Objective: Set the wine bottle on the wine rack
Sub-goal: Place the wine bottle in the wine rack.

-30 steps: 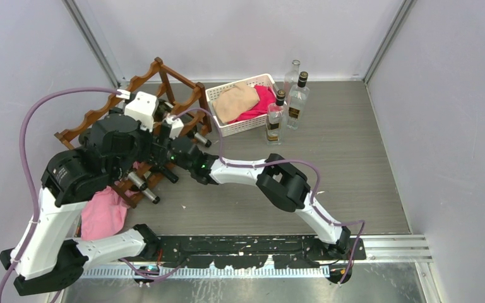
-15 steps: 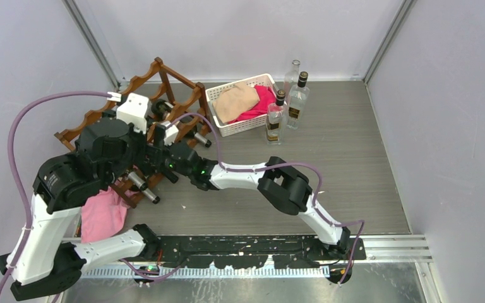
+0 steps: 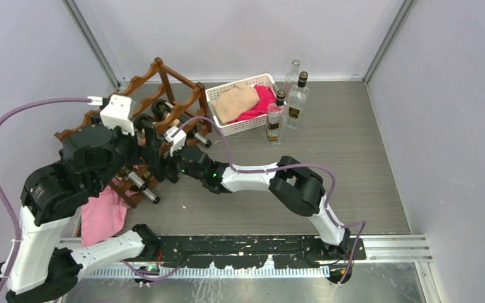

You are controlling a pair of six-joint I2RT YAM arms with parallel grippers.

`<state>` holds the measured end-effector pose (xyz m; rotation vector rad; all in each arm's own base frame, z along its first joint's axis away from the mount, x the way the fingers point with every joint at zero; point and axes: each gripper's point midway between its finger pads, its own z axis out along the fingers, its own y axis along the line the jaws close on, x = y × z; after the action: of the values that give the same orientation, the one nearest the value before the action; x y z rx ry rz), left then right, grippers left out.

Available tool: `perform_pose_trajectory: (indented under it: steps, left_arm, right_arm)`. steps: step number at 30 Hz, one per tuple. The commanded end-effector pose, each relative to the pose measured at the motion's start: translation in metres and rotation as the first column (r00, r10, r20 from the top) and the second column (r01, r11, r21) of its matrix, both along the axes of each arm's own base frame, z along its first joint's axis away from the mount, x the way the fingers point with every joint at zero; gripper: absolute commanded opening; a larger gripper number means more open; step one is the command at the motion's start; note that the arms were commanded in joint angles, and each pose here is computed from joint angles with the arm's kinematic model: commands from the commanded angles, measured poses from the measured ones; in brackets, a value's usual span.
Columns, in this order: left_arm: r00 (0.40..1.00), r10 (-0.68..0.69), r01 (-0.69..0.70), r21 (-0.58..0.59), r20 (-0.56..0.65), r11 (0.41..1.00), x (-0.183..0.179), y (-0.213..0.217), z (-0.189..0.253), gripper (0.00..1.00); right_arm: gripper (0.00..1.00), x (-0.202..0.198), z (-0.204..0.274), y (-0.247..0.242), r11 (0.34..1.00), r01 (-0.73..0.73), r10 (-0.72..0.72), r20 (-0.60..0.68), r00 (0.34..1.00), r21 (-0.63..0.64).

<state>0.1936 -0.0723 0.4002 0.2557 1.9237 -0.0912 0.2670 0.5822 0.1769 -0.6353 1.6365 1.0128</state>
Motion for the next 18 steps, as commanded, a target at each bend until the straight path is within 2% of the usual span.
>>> perform_pose_trajectory:
  steps: [1,4,7,8,11,18]
  left_arm:
    - [0.996,0.019,-0.006,-0.159,0.082,0.987,0.000,-0.005,0.026,0.89]
    - [0.994,0.020,0.005,-0.223,0.109,0.975,0.002,-0.011,0.035,0.92]
    - [0.991,0.020,0.019,-0.290,0.133,0.957,0.003,-0.017,0.047,1.00]
    - [0.987,0.038,0.018,-0.351,0.153,0.936,0.004,-0.019,0.058,1.00]
    - [0.967,-0.011,0.139,-0.487,0.256,0.862,0.002,-0.038,0.099,1.00]
    - [0.938,0.017,0.215,-0.619,0.346,0.755,-0.004,-0.041,0.181,1.00]
  right_arm:
    - [1.00,-0.001,0.054,-0.019,0.999,-0.012,0.007,0.117,0.993,0.040]
    - [1.00,-0.005,0.064,-0.032,0.999,-0.050,0.048,0.154,0.987,0.012]
    - [1.00,-0.013,0.071,-0.049,0.994,-0.110,0.113,0.170,0.979,-0.027]
    - [1.00,-0.015,0.072,-0.055,0.992,-0.121,0.126,0.165,0.978,-0.043]
    - [1.00,-0.027,0.079,-0.072,0.983,-0.160,0.174,0.168,0.970,-0.094]
    - [1.00,-0.042,0.093,-0.126,0.950,-0.189,0.242,0.204,0.949,-0.248]
